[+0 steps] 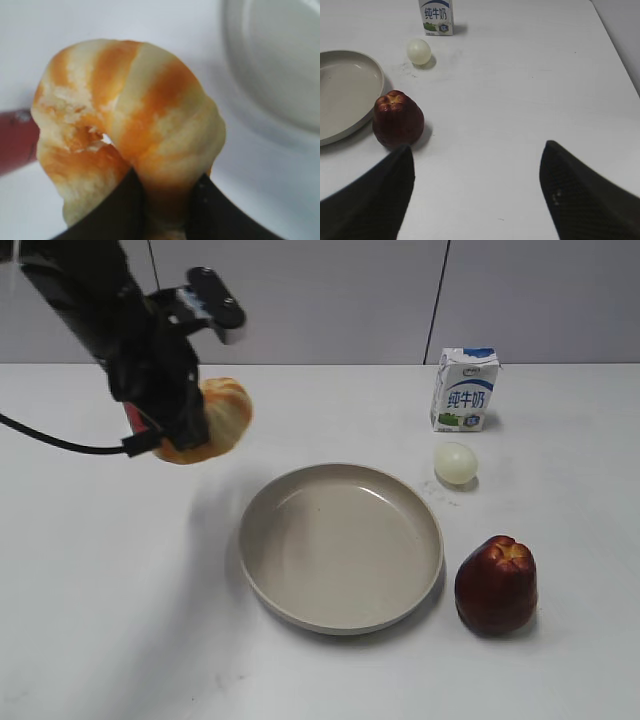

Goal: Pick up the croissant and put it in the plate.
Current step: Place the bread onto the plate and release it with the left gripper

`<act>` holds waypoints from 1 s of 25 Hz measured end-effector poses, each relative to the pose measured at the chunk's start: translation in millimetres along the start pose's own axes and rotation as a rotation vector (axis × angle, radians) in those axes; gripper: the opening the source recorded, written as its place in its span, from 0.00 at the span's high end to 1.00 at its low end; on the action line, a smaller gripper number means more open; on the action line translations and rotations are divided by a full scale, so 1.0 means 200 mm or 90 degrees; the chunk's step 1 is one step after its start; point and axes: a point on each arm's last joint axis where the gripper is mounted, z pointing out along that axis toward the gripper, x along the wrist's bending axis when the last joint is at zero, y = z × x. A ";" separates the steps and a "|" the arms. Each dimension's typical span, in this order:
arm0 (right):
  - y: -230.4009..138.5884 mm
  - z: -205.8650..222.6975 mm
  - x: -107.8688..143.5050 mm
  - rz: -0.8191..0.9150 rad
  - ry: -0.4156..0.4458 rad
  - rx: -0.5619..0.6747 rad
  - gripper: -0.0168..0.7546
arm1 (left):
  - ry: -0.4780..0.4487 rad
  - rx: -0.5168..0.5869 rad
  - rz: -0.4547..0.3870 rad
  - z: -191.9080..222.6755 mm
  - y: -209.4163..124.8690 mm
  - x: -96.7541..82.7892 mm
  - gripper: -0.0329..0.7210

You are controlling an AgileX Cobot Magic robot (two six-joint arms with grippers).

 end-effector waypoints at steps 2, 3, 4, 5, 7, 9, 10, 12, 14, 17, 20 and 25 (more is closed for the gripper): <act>0.00 0.00 0.00 0.000 0.000 0.000 0.22 | -0.010 -0.012 0.066 0.04 0.11 -0.12 0.74; 0.00 0.00 0.00 0.000 0.000 0.000 0.22 | -0.019 -0.014 0.094 0.07 0.15 -0.17 0.74; 0.00 0.00 0.00 0.000 0.000 0.000 0.22 | -0.031 -0.013 0.125 0.11 0.20 -0.25 0.74; 0.00 0.00 0.00 0.000 0.000 0.000 0.22 | -0.038 -0.013 0.145 0.14 0.24 -0.29 0.74; 0.00 0.00 0.00 0.000 0.000 0.000 0.22 | -0.058 -0.004 0.178 0.24 0.31 -0.38 0.74; 0.00 0.00 0.00 0.000 0.000 0.000 0.22 | -0.074 0.010 0.192 0.34 0.33 -0.43 0.75; 0.00 0.00 0.00 0.000 0.000 0.000 0.22 | -0.085 0.023 0.194 0.39 0.33 -0.45 0.75; 0.00 0.00 0.00 0.000 0.000 0.000 0.22 | -0.114 0.057 0.189 0.47 0.31 -0.46 0.75; 0.00 0.00 0.00 0.000 0.000 0.000 0.22 | -0.143 0.092 0.185 0.53 0.28 -0.48 0.70; 0.00 0.00 0.00 0.000 0.000 0.000 0.22 | -0.163 0.093 0.172 0.52 0.29 -0.49 0.36; 0.00 0.00 0.00 0.000 0.000 0.000 0.22 | -0.160 0.069 0.154 0.44 0.35 -0.48 0.11; 0.00 0.00 0.00 0.000 0.000 0.000 0.22 | -0.108 -0.003 0.102 0.13 0.47 -0.32 0.12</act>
